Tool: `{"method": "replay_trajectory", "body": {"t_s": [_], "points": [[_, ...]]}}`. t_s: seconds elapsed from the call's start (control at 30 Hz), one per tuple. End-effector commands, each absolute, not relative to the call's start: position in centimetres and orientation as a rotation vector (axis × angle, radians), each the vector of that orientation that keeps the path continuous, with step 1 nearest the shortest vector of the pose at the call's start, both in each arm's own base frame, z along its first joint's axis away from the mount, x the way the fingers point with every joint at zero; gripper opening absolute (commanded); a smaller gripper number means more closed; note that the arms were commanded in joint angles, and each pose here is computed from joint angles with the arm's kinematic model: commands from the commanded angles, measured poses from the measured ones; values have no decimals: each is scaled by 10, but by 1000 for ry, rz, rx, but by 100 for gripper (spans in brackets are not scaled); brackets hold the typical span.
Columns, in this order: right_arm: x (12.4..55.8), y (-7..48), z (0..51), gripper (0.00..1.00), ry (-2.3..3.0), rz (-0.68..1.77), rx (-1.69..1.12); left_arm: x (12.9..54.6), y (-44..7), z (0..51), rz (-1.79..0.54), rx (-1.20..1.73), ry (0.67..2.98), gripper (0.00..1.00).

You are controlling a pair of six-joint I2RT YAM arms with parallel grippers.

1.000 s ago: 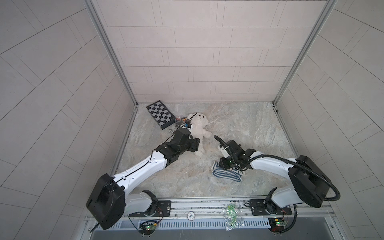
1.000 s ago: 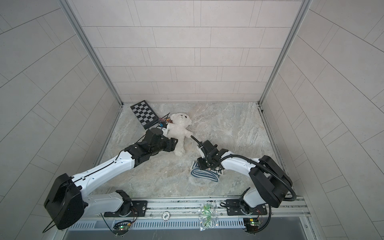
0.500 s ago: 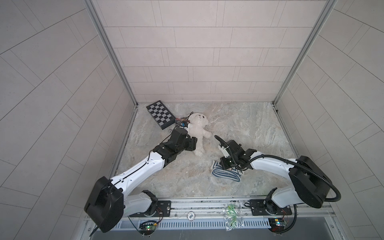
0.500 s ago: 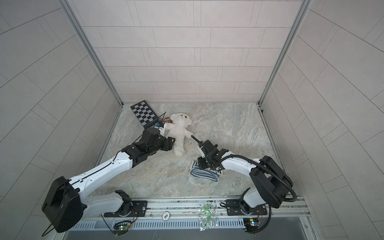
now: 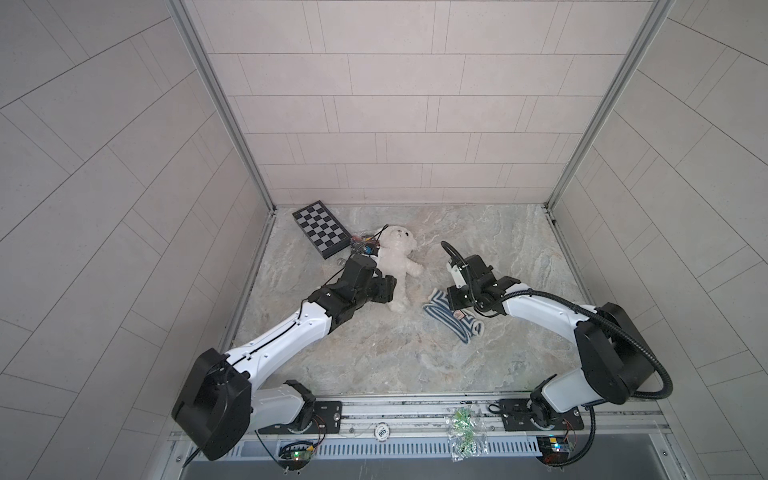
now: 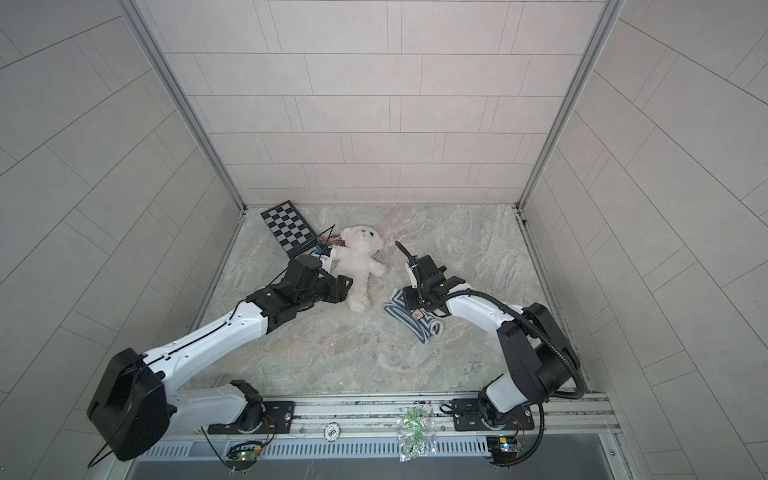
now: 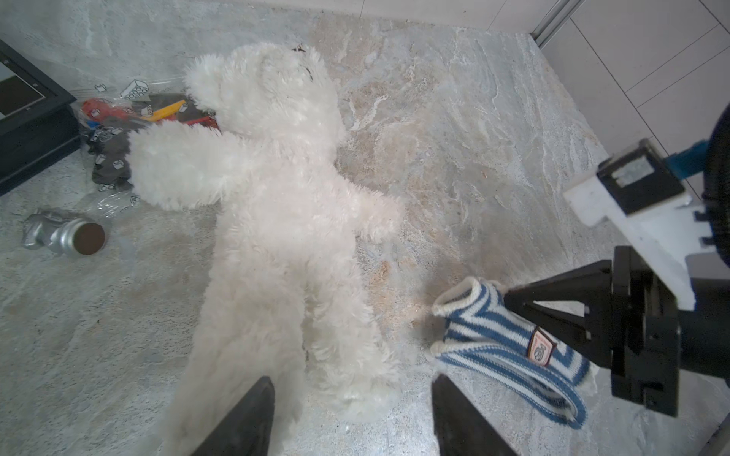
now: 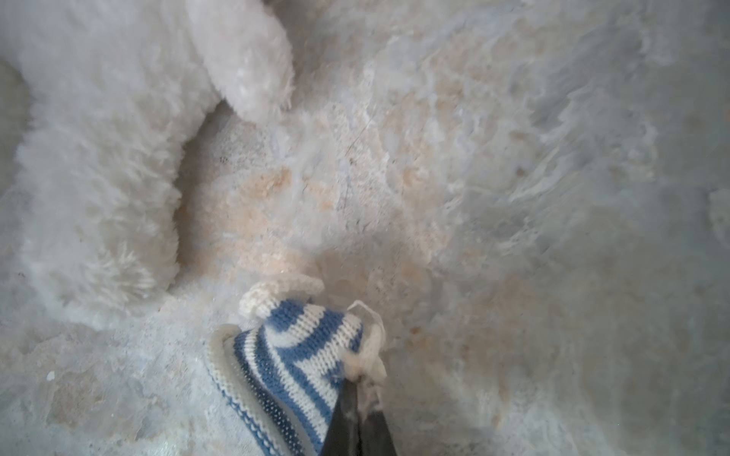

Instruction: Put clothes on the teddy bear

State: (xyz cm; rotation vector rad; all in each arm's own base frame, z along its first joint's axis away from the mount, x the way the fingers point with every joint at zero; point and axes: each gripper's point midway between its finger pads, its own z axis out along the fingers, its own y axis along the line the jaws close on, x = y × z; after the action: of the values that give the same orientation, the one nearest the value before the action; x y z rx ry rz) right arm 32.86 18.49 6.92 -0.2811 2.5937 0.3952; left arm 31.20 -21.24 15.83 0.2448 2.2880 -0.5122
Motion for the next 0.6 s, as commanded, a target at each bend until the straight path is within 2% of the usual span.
{"method": "replay_trajectory", "body": {"t_s": [0.0,0.2,0.23,0.4,0.57], "points": [[336,180,59,0,2622,367,-325,317,-222,166,-532,275,2285,67],[342,176,61,2,2615,348,-309,330,-230,162,-509,281,2319,71],[342,175,64,6,2606,346,-303,333,-232,162,-503,282,2320,73],[338,169,89,35,2542,341,-269,355,-236,137,-394,293,2394,80],[331,166,113,51,2483,369,-256,370,-226,105,-212,298,2460,81]]}}
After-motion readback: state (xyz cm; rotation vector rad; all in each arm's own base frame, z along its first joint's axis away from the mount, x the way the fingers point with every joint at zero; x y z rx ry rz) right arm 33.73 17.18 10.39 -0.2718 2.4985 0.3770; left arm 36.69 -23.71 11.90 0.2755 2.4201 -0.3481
